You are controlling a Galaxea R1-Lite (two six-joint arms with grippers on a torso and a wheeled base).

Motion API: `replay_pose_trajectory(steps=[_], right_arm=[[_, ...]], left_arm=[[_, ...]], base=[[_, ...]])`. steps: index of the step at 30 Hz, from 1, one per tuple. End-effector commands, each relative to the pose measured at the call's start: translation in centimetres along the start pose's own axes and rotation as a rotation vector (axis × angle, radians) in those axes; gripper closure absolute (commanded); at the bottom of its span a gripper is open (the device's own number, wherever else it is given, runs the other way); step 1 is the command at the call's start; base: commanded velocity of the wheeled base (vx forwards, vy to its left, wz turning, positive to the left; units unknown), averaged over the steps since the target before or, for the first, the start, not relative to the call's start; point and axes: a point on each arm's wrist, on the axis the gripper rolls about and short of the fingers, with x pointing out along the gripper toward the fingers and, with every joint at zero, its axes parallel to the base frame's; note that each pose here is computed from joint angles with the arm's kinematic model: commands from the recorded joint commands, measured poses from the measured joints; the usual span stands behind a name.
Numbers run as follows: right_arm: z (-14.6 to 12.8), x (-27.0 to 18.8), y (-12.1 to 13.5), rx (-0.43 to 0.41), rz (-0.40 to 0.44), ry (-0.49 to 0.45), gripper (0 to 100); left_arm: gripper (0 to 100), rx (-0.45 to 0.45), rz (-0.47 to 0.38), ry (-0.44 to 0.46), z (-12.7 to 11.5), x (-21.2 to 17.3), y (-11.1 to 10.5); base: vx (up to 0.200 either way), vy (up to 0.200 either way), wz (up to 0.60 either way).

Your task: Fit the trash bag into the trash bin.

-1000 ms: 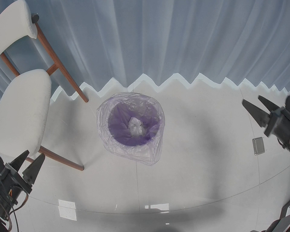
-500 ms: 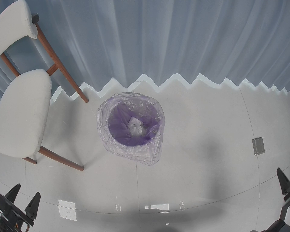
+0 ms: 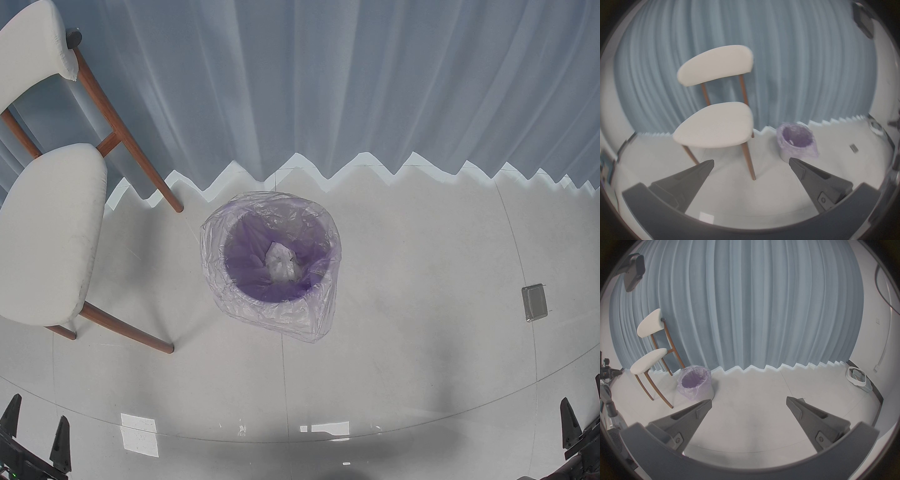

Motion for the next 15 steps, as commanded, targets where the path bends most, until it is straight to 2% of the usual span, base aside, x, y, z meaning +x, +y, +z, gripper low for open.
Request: replay_pose_trajectory(steps=[1,4,5,8,15], right_arm=[[-0.78,-0.11,0.01,0.021,-0.016,0.001,0],[-0.78,-0.11,0.01,0.017,-0.016,0.001,0],[-0.79,-0.11,0.01,0.015,-0.016,0.003,0],[-0.79,-0.11,0.02,0.003,-0.014,0.003,0],[-0.81,-0.11,0.02,-0.008,-0.011,0.005,0]], left_arm=[[0,-0.172,0.114,-0.012,-0.79,-0.28,0.24],[0,-0.154,-0.005,-0.008,-0.8,-0.26,-0.03],[0,-0.136,-0.02,-0.004,-0.81,-0.28,-0.06],[0,-0.082,-0.057,0.035,-1.2,-0.3,-0.17],[0,-0.079,-0.062,0.043,-1.16,-0.33,-0.17]], base=[[0.0,0.0,0.0],[0.0,0.0,0.0],[0.0,0.0,0.0],[0.0,0.0,0.0],[0.0,0.0,0.0]])
